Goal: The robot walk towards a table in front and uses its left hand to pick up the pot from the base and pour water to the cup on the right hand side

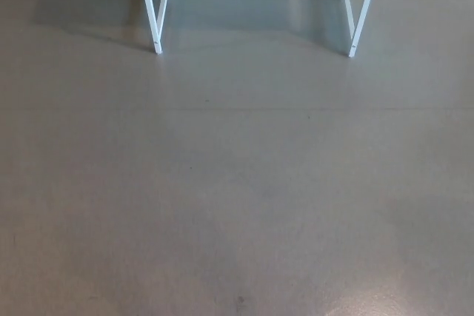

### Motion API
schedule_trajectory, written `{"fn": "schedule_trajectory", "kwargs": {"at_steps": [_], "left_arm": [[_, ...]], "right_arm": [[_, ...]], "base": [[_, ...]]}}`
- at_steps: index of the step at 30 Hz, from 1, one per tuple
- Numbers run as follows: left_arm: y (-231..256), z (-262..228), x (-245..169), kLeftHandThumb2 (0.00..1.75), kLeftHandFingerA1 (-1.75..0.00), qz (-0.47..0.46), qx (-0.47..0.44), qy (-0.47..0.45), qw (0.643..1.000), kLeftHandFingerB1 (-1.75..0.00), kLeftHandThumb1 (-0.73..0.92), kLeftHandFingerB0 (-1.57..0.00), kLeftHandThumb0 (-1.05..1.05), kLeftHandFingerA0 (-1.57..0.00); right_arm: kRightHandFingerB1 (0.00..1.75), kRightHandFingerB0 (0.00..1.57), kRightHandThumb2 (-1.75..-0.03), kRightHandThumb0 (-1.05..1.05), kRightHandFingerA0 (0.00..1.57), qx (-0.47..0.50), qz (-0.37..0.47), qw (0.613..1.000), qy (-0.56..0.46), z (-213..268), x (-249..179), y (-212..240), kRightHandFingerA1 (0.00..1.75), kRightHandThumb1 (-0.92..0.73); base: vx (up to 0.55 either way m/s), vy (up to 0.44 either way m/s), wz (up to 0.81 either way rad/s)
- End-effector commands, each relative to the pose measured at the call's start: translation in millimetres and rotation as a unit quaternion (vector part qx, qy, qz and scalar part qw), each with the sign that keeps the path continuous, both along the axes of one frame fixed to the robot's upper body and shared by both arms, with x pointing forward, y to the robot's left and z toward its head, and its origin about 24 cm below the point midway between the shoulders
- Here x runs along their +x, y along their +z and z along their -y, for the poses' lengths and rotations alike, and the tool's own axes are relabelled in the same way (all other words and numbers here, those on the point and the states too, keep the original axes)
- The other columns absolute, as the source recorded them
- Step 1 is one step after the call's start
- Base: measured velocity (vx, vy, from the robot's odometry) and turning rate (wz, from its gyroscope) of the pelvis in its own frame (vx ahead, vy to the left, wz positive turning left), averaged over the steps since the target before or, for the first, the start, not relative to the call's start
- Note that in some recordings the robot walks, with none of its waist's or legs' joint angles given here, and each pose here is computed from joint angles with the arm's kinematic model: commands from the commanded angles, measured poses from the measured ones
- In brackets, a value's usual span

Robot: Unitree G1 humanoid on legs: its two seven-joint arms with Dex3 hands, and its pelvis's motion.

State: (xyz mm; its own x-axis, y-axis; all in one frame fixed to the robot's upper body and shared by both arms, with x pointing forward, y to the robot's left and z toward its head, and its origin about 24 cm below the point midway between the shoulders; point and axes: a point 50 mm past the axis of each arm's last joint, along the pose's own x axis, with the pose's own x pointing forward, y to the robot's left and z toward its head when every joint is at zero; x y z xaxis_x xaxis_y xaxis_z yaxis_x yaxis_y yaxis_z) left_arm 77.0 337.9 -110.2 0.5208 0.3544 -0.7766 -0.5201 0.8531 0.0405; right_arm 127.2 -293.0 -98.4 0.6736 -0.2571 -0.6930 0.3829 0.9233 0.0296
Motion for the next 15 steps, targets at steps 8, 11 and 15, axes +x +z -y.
{"fn": "schedule_trajectory", "kwargs": {"at_steps": [8,11,15], "left_arm": [[8.9,-14.5,-11.4,0.53,-0.44,0.063,-0.032,0.036,0.997,-0.32,0.48,-0.26,-0.19,-0.56],[7.6,-13.9,-15.6,0.53,-0.44,0.059,-0.033,0.037,0.997,-0.32,0.48,-0.26,-0.19,-0.56],[5.6,-15.1,-29.3,0.81,-0.6,0.05,-0.038,0.043,0.997,-0.48,0.33,-0.13,-0.14,-0.42]], "right_arm": [[0.34,0.25,-0.55,-0.2,0.55,0.086,0.018,0.995,-0.044,-0.8,-15.1,-3.8,0.46,-0.55],[0.34,0.25,-0.55,-0.2,0.55,0.086,0.014,0.995,-0.044,-0.2,-19.3,-4.8,0.46,-0.55],[0.34,0.23,-0.56,-0.19,0.52,0.084,0.002,0.996,-0.043,0.8,-31.5,-10.1,0.47,-0.57]], "base": [[0.0,0.0,0.0],[0.06,-0.005,0.03],[-0.05,-0.034,0.13]]}}
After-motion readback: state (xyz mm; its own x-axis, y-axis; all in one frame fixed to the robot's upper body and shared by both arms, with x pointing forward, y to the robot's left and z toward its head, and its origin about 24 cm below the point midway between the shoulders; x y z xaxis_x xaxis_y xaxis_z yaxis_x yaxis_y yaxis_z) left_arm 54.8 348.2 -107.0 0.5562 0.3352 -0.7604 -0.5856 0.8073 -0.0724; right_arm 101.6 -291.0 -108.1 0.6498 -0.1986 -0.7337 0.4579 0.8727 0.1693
